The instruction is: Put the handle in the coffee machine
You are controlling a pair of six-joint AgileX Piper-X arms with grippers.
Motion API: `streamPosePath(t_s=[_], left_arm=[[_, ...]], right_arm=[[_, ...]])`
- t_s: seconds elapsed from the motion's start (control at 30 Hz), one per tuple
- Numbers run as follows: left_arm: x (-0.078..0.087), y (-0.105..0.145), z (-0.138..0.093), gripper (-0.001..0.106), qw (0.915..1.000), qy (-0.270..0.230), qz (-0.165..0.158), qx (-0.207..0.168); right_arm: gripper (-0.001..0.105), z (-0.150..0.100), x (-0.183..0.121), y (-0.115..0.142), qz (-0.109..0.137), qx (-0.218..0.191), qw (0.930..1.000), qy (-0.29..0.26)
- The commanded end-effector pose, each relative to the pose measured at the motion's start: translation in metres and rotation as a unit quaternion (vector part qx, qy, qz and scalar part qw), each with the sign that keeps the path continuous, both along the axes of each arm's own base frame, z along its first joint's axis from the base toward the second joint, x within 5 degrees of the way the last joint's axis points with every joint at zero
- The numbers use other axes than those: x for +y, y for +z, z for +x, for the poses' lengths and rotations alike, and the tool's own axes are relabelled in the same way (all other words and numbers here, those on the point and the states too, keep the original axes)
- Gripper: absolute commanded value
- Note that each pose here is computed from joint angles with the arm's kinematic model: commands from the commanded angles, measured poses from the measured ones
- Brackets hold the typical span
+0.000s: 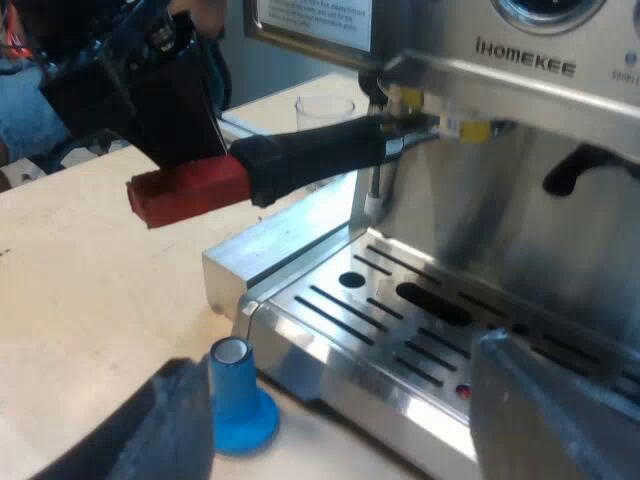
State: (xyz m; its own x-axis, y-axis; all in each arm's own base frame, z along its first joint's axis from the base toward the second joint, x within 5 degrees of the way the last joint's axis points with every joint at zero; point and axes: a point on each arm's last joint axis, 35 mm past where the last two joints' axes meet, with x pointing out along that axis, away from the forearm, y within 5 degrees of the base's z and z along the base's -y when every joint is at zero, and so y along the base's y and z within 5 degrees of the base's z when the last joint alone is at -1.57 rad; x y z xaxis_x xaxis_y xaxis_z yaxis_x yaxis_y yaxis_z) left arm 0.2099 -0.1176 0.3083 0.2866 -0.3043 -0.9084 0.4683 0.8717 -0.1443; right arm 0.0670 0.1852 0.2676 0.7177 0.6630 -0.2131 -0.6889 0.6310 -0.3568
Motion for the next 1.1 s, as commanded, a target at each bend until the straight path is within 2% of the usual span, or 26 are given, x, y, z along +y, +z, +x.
streamPosePath(t_s=[0.03, 0.1, 0.17, 0.3, 0.53, 0.73, 0.83, 0.87, 1.1], left_arm=[[-0.017, -0.001, -0.013, 0.0, 0.9951, -0.049, -0.064, 0.057], [-0.02, -0.001, -0.015, 0.0, 0.9948, -0.054, -0.064, 0.059], [-0.021, -0.001, -0.017, 0.0, 0.9946, -0.054, -0.065, 0.061], [-0.026, -0.001, -0.02, 0.0, 0.9939, -0.062, -0.066, 0.064], [-0.035, -0.001, -0.027, 0.0, 0.991, -0.08, -0.077, 0.075], [-0.051, 0.001, -0.036, 0.0, 0.987, -0.12, -0.086, 0.063], [-0.052, 0.001, -0.037, 0.0, 0.9865, -0.124, -0.087, 0.062], [-0.059, 0.008, -0.041, 0.0, 0.9841, -0.141, -0.094, 0.052], [-0.069, 0.031, -0.035, 0.0, 0.977, -0.159, -0.143, 0.005]], right_arm=[[0.062, 0.005, -0.001, 0.012, 0.002, 0.021, 0.9998, 0.004], [0.067, 0.011, -0.002, 0.018, 0.01, 0.049, 0.9987, -0.001], [0.07, 0.017, -0.004, 0.022, 0.008, 0.066, 0.9978, -0.004], [0.07, 0.027, -0.009, 0.025, 0.004, 0.088, 0.996, -0.013], [0.07, 0.031, -0.011, 0.025, 0.006, 0.094, 0.9955, -0.011], [0.07, 0.03, -0.012, 0.023, -0.001, 0.097, 0.9953, -0.011], [0.07, 0.03, -0.012, 0.023, -0.001, 0.097, 0.9952, -0.011], [0.07, 0.03, -0.012, 0.023, -0.001, 0.097, 0.9952, -0.011], [0.07, 0.03, -0.012, 0.023, -0.001, 0.097, 0.9952, -0.011]])
